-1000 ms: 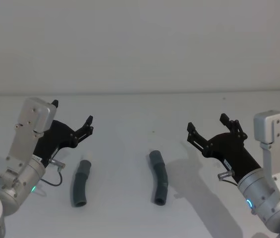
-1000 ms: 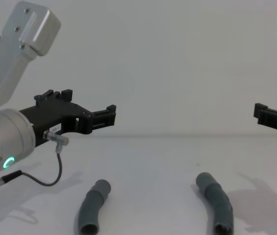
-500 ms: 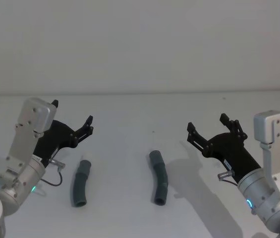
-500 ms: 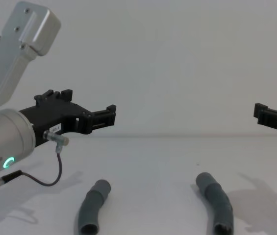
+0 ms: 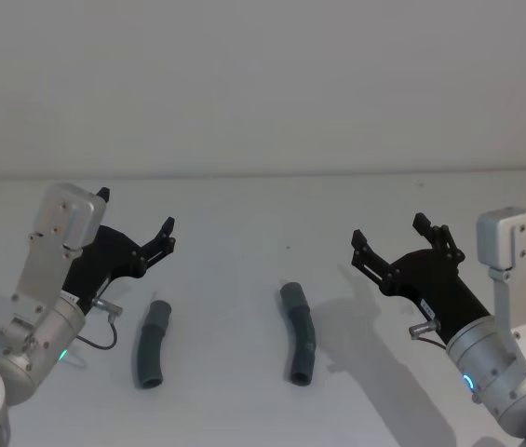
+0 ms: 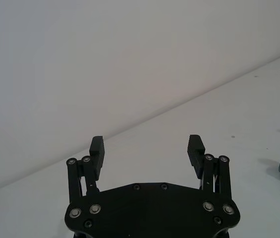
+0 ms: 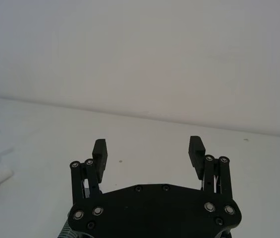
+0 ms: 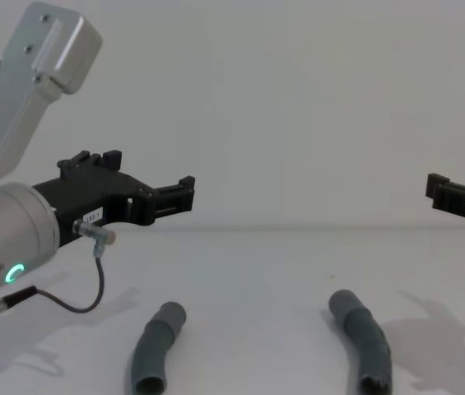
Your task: Use both hands to pick up one end of the pipe from the table, align the ends, and insert them.
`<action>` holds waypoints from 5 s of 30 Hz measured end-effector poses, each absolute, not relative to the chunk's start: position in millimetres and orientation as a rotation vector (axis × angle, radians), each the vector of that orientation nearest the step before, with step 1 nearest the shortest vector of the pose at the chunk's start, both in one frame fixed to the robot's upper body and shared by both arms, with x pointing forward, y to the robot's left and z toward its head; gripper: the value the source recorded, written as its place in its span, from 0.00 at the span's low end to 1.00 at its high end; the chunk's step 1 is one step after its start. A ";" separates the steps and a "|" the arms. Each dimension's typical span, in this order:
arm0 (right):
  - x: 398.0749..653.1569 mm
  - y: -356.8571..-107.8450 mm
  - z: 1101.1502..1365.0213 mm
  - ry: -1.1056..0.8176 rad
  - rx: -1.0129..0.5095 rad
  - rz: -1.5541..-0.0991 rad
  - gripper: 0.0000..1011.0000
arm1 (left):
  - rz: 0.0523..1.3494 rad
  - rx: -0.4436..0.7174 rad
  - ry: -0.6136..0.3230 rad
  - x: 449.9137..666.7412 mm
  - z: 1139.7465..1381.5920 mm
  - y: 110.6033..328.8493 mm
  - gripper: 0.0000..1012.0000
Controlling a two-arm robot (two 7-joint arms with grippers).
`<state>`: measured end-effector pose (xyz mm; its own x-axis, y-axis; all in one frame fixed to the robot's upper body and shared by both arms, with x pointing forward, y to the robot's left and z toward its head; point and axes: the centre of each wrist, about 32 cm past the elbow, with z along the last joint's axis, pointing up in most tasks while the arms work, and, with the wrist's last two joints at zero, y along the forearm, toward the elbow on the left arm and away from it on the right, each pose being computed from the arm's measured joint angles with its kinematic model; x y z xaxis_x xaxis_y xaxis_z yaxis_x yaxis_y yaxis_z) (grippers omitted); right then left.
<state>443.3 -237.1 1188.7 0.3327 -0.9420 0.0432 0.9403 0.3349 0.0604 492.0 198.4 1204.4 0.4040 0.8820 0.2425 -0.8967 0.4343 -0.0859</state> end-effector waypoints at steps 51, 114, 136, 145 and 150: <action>443.3 -237.1 1188.7 -0.075 0.026 -1.229 0.99 | 1.056 0.225 -0.072 499.3 1237.9 178.1 0.99; 443.3 -237.1 1188.7 -0.075 0.026 -1.229 0.99 | 1.228 0.453 0.192 435.8 1239.8 156.7 0.99; 443.3 -237.1 1188.7 -0.075 0.026 -1.229 0.99 | 1.247 0.412 0.220 440.0 1229.8 164.9 0.99; 443.3 -237.1 1188.7 -0.075 0.026 -1.229 0.99 | 1.235 0.403 0.225 444.4 1228.8 166.4 0.99; 443.3 -237.1 1188.7 -0.075 0.026 -1.230 0.99 | 1.217 0.403 0.232 447.8 1228.3 166.4 0.99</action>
